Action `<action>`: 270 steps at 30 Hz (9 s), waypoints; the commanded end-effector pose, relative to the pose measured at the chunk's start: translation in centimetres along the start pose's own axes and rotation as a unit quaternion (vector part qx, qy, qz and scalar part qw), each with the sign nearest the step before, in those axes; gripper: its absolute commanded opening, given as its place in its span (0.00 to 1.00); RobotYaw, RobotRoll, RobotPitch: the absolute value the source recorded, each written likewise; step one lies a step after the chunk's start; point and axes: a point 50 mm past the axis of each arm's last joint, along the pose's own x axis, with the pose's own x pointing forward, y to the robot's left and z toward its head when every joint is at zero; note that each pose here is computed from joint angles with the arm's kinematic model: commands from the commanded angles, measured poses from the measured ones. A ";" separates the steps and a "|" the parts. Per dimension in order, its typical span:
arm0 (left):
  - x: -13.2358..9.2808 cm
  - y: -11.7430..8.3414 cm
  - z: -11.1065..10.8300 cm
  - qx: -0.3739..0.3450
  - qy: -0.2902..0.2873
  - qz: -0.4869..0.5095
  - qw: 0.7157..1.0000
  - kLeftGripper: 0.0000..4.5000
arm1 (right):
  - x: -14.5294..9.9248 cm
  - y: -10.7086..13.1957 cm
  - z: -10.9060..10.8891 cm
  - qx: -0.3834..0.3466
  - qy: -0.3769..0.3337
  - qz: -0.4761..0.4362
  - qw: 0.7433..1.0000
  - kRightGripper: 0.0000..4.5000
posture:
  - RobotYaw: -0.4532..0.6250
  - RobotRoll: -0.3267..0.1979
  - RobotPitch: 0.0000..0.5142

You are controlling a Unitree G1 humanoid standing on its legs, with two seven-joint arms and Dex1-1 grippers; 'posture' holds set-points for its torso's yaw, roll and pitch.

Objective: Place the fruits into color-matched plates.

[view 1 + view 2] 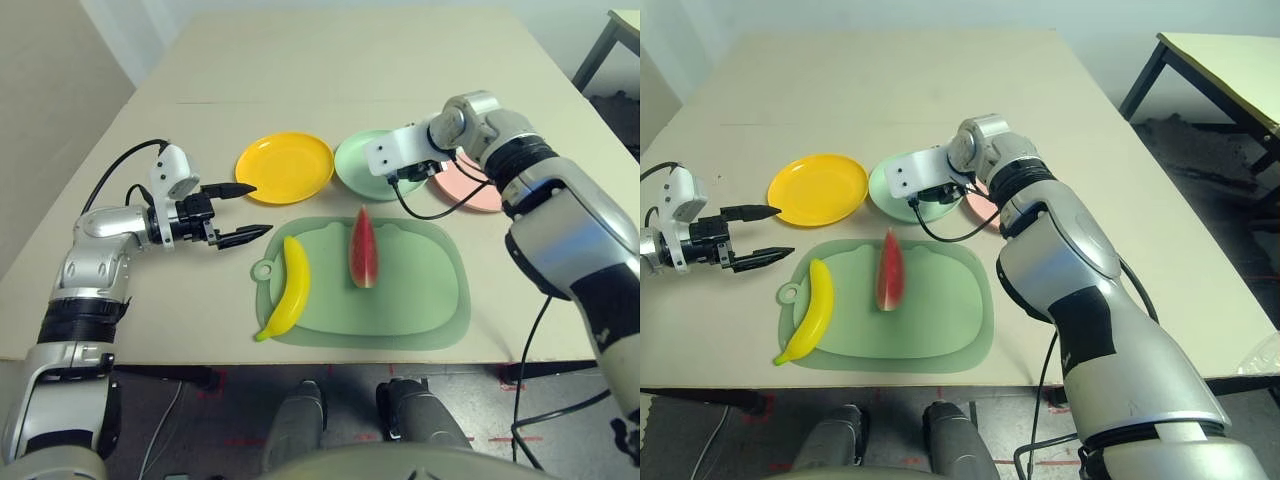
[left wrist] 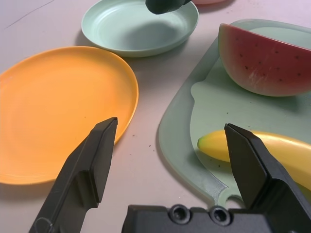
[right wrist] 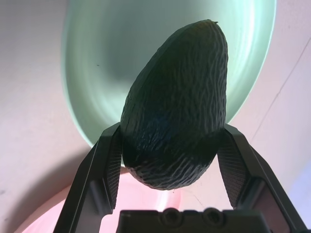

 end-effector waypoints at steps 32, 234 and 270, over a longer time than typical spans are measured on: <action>-1.1 -0.9 0.0 -0.002 -0.018 -0.123 0.992 1.00 | -9.1 0.5 8.1 -0.412 -0.231 0.109 0.875 1.00 | 0.42 0.62 0.21; 10.3 -1.7 4.1 0.464 0.158 -0.443 0.751 0.38 | -9.6 17.2 -1.3 0.367 -0.550 -0.021 0.750 1.00 | 0.28 0.62 0.11; 10.6 6.9 1.4 0.405 0.384 0.114 0.822 0.38 | -9.9 17.1 0.3 0.383 -0.531 -0.001 0.756 1.00 | 0.23 0.62 0.13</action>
